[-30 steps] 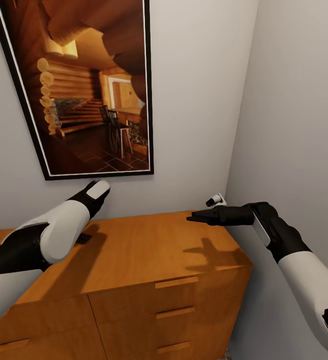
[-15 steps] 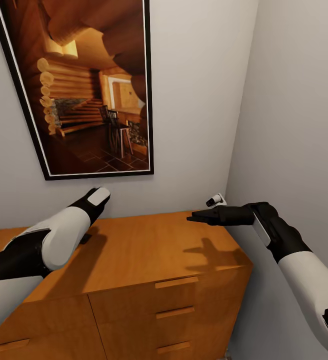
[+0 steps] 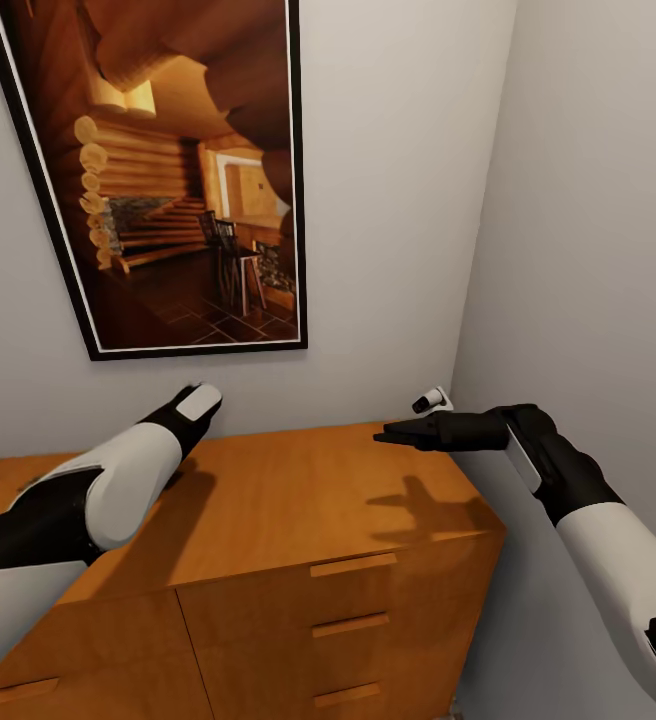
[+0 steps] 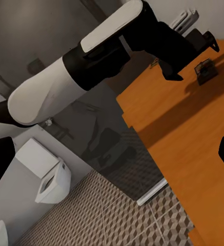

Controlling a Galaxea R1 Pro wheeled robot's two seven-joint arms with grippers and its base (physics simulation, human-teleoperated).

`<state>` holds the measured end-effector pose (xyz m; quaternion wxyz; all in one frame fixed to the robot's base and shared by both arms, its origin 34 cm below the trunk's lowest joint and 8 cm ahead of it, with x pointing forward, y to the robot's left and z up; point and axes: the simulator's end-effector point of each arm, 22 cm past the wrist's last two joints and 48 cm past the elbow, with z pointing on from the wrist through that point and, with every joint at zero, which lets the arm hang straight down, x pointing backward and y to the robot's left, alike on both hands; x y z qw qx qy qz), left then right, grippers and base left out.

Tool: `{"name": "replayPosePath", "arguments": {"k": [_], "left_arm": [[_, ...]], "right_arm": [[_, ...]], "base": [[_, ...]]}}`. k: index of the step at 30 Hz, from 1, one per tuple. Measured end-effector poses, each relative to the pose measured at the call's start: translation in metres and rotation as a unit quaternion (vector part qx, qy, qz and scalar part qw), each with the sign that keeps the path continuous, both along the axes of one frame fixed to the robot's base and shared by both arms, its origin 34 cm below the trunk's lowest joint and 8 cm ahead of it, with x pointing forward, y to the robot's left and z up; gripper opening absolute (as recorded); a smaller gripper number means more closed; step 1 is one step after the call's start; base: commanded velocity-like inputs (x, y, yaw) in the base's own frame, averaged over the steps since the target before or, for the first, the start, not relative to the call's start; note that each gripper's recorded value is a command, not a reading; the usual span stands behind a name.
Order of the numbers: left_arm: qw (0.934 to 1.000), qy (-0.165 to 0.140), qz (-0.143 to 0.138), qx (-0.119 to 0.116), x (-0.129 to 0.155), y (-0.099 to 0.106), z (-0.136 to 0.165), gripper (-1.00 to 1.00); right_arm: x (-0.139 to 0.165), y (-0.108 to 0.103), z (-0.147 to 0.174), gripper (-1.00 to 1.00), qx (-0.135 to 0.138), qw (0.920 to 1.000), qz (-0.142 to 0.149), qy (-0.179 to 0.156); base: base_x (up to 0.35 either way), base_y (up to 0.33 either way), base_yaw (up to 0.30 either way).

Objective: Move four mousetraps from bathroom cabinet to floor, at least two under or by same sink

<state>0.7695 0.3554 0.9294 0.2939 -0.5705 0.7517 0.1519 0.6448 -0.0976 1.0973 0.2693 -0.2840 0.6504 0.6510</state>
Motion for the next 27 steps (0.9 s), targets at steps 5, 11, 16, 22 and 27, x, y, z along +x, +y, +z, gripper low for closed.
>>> {"name": "replayPosePath", "arguments": {"k": [5, 11, 16, 22, 27], "left_arm": [[1.0000, 0.001, 0.000, 0.000, -0.0006, 0.0001, -0.0013, 1.00], [1.0000, 0.001, 0.000, 0.000, -0.0006, 0.0001, -0.0017, 1.00], [1.0000, 0.000, 0.000, 0.000, -0.0005, 0.0000, -0.0018, 1.00], [1.0000, 0.002, 0.000, 0.000, -0.0011, -0.0001, -0.0027, 1.00], [1.0000, 0.003, 0.000, 0.000, -0.0021, -0.0001, -0.0049, 1.00]], "right_arm": [[0.0000, 0.0000, 0.0000, 1.00, 0.000, 1.0000, 0.000, 0.000], [0.0000, 0.0000, 0.0000, 1.00, 0.000, 1.0000, 0.000, 0.000], [0.0000, 0.0000, 0.0000, 1.00, 0.000, 1.0000, 0.000, 0.000], [0.0001, -0.0004, -0.0001, 1.00, 0.000, 1.0000, 0.000, 0.000], [0.0001, -0.0006, 0.0000, 1.00, 0.000, 1.0000, 0.000, 0.000]], "base": [[0.000, 0.000, 0.000], [0.000, 0.000, 0.000], [0.000, 0.000, 0.000], [0.000, 0.000, 0.000], [0.000, 0.000, 0.000]]}}
